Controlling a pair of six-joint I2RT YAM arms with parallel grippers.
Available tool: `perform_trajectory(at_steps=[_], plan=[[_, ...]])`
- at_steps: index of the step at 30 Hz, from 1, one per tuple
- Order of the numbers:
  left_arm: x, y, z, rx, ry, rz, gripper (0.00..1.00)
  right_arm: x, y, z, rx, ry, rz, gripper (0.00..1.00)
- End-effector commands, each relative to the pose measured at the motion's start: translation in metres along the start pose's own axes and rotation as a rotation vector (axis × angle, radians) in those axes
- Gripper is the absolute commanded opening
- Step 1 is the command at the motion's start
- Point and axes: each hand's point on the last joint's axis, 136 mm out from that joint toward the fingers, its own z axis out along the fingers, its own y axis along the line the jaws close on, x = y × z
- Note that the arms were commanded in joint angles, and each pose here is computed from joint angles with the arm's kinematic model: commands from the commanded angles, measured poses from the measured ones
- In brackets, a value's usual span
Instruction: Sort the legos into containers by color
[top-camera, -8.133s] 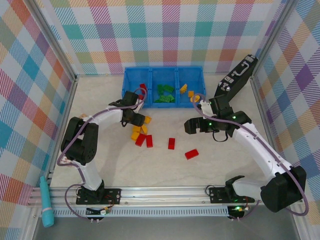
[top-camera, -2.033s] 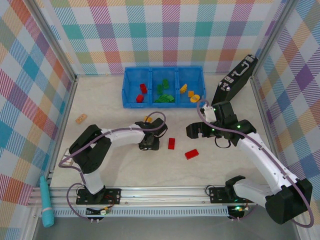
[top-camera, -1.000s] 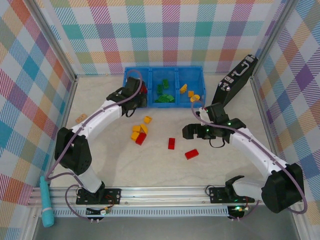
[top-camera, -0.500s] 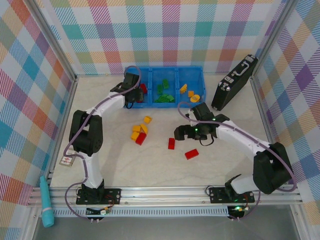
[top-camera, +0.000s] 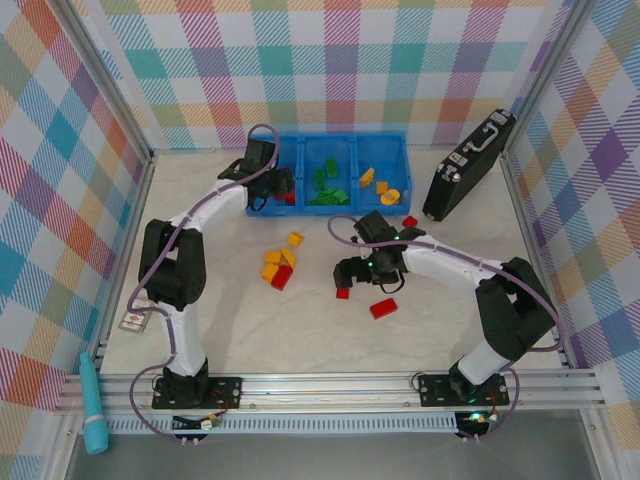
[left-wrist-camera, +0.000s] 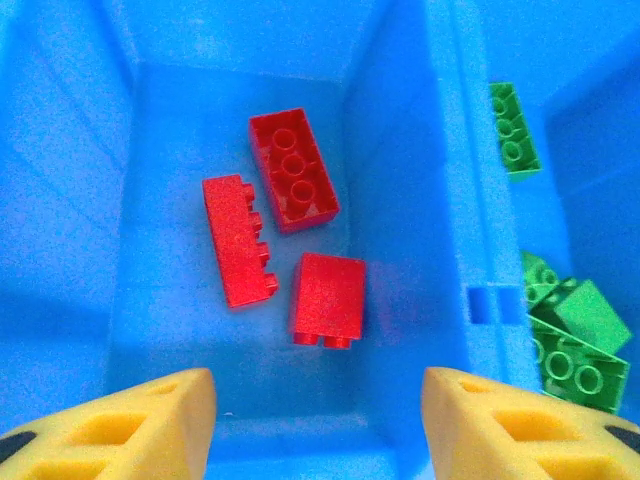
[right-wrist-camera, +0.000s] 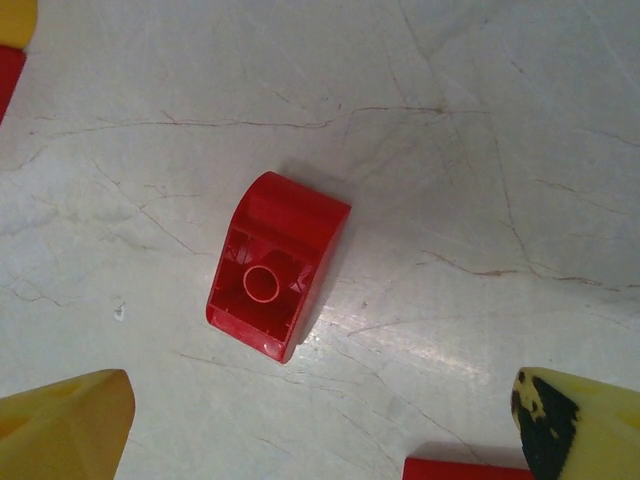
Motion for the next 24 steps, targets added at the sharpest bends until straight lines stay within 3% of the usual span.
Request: perform_trajectory(at_steps=[1,10,16,24], plan=[[-0.028,-0.011,-0.054,0.069,-0.100,0.009,0.57,-0.009,0.002,-0.015,0.016,-0.040,0.012,0.97],[-0.006,0.013,-0.132,0.018,-0.137,0.040,0.59,-0.029,0.028,-0.010,-0.003,-0.060,-0.016,0.97],[0.006,0.029,-0.193,-0.020,-0.174,0.070,0.61,-0.028,0.020,0.021,0.107,0.013,0.012,0.95],[0.019,0.050,-0.288,-0.058,-0.268,0.097,0.63,-0.017,0.007,0.036,0.194,0.069,0.068,0.83]])
